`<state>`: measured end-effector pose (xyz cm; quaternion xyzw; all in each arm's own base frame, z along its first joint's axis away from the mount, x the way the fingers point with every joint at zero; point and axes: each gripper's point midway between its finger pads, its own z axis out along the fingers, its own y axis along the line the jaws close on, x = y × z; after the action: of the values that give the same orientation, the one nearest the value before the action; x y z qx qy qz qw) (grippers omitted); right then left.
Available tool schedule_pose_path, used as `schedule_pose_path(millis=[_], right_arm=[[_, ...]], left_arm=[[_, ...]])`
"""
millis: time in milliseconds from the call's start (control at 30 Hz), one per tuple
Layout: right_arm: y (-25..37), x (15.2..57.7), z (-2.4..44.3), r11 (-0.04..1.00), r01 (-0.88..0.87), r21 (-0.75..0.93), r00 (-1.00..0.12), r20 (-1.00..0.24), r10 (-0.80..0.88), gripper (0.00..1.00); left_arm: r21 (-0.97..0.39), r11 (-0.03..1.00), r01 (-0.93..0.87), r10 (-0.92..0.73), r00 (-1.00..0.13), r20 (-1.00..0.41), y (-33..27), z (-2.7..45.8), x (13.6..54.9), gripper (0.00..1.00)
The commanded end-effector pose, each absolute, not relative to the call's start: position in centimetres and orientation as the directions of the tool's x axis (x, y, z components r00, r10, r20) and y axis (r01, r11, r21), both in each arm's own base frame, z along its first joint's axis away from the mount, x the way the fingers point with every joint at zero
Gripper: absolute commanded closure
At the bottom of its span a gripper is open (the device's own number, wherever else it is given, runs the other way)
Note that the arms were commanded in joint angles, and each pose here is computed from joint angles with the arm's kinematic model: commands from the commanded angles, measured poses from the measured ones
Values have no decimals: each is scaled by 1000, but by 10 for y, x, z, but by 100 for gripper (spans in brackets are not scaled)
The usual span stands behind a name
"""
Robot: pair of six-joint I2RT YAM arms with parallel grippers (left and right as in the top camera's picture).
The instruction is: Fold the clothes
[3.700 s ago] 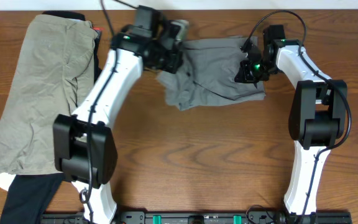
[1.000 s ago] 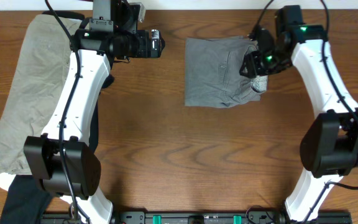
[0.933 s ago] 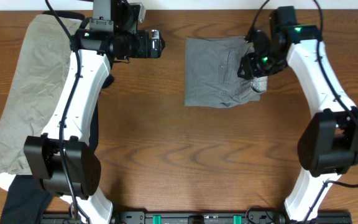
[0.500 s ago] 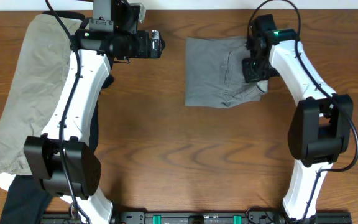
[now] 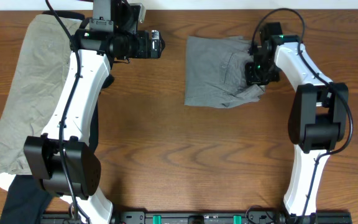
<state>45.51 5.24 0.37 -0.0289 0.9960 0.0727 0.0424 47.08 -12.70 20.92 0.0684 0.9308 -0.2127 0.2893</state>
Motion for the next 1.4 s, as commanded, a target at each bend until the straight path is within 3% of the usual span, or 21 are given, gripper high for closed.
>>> schedule_pose_path(millis=[0, 233, 433, 600, 933, 1167, 1367], right_arm=[[49, 463, 19, 966, -59, 250, -992, -123, -29, 99], [58, 468, 124, 916, -174, 362, -950, -308, -58, 99], [95, 430, 171, 878, -274, 392, -936, -319, -149, 99], [105, 406, 144, 910, -253, 328, -960, -198, -196, 98], [78, 369, 46, 959, -90, 268, -996, -28, -85, 98], [65, 364, 20, 962, -36, 270, -999, -27, -29, 99], [74, 393, 43, 937, -87, 338, -989, -144, -40, 99]], left_arm=[[-346, 900, 265, 17, -814, -580, -127, 215, 471, 2], [-341, 900, 270, 23, -813, -582, -127, 215, 471, 2], [-341, 900, 270, 23, -813, -582, -127, 215, 471, 2], [-341, 900, 270, 23, -813, -582, -127, 215, 471, 2], [-342, 900, 269, 23, -815, -579, -127, 214, 471, 2], [-342, 900, 269, 23, -815, -579, -127, 214, 471, 2], [-342, 900, 269, 23, -816, -578, -127, 214, 471, 2]])
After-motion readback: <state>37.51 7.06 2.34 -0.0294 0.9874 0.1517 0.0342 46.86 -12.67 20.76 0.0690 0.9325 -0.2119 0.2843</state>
